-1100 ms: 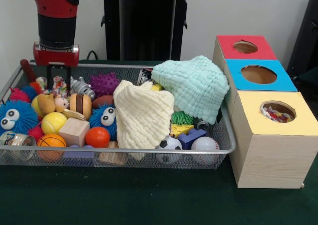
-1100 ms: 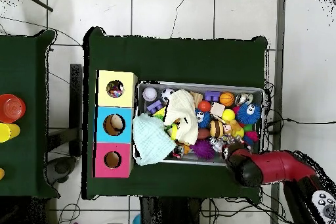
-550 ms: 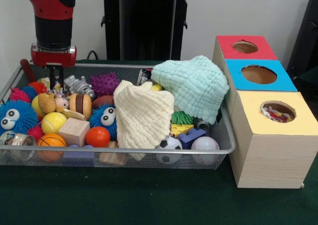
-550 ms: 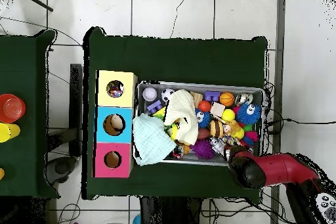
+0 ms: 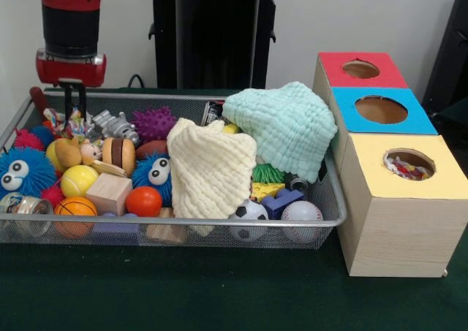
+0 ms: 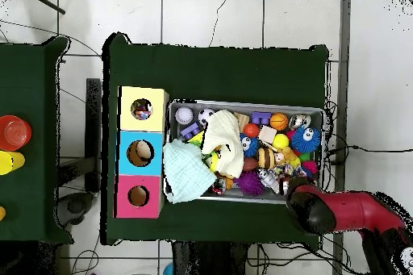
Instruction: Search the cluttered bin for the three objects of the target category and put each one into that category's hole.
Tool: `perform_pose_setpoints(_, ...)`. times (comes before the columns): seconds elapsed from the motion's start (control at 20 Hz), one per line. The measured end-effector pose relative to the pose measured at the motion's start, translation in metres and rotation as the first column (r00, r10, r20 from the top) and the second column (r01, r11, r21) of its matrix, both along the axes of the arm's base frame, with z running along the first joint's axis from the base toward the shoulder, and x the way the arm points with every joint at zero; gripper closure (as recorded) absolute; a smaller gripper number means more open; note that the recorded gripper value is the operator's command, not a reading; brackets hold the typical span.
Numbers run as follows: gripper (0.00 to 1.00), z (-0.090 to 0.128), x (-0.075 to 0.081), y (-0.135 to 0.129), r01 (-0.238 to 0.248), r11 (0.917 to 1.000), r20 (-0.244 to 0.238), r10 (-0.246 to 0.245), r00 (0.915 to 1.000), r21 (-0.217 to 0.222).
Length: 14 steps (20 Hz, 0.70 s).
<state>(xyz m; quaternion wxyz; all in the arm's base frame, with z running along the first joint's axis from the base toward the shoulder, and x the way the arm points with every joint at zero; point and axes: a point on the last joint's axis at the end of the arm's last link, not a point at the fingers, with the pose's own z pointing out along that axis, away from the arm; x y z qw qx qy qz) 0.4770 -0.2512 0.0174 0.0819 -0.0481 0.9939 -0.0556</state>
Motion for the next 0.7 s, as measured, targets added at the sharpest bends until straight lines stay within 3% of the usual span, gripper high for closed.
perform_pose_setpoints(0.15, 1.0, 0.024, 0.01, 0.0, 0.052, 0.9981, 0.038, -0.053, 0.9979, 0.035)
perform_pose_setpoints(0.3, 1.0, 0.059, 0.03, 0.003, 0.108, 0.9911, 0.09, -0.115, 0.9893, 0.078)
perform_pose_setpoints(0.7, 1.0, 0.102, 0.066, 0.032, 0.102, 0.9894, 0.15, -0.117, 0.9818, 0.104)
